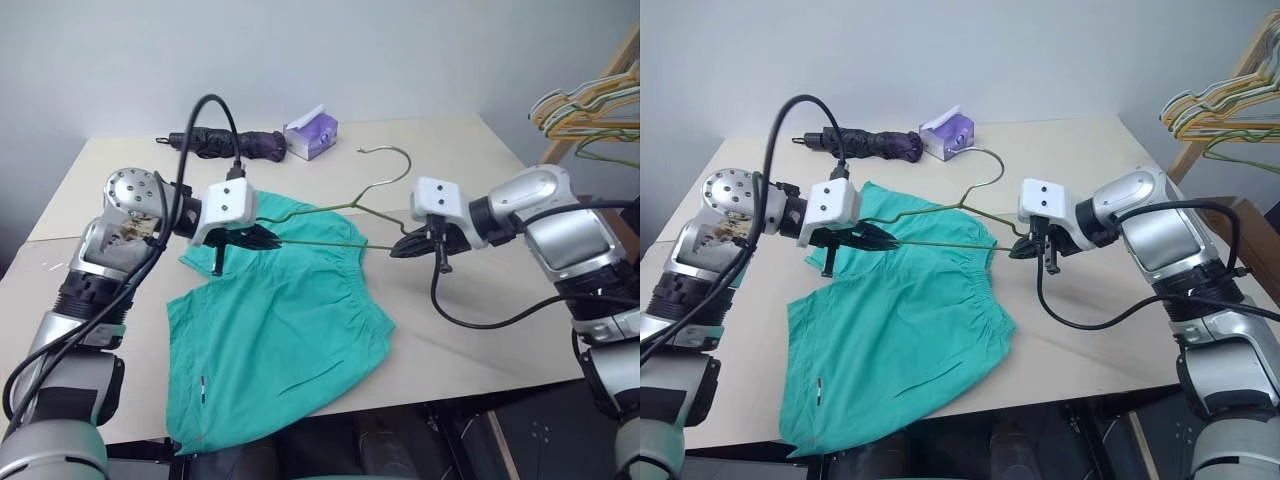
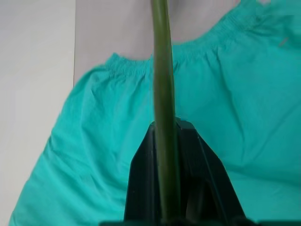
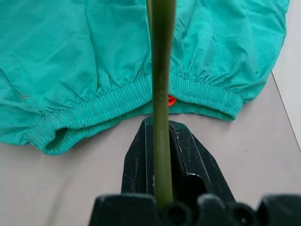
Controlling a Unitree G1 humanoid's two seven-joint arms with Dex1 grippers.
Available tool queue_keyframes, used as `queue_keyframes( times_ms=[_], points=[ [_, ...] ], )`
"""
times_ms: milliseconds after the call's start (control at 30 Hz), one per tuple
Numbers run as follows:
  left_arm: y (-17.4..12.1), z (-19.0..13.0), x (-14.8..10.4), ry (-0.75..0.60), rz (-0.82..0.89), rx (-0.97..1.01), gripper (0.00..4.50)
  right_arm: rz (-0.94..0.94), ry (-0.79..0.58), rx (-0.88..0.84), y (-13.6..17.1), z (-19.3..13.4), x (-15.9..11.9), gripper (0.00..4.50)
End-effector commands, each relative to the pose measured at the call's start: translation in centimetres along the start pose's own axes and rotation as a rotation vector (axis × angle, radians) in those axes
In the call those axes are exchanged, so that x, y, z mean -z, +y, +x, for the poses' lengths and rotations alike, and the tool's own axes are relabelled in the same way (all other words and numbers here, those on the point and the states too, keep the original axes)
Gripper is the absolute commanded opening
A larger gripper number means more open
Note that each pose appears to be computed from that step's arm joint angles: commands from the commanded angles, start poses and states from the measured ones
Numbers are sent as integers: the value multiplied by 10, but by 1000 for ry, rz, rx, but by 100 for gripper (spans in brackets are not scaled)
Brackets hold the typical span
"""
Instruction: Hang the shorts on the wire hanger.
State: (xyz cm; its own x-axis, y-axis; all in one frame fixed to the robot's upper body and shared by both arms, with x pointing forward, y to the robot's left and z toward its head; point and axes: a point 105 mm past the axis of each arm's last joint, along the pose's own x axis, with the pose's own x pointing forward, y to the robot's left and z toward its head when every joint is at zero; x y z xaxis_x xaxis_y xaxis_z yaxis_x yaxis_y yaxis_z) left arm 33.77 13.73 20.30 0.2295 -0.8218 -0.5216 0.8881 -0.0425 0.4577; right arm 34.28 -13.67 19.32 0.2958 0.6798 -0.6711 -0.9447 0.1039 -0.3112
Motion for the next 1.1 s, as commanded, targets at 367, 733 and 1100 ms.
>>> queue_keyframes(
  times_ms=[367,733,1100],
  points=[
    [13,-38,-3,-218,-182,-140,425,457,-51,50,48,-54,50,0],
    [-33,-46,-28,-392,-243,-34,448,1147,-38,-31,112,-51,113,0],
    [-48,-46,-32,-368,-268,-22,448,1254,-40,-115,123,-41,126,0]
  ],
)
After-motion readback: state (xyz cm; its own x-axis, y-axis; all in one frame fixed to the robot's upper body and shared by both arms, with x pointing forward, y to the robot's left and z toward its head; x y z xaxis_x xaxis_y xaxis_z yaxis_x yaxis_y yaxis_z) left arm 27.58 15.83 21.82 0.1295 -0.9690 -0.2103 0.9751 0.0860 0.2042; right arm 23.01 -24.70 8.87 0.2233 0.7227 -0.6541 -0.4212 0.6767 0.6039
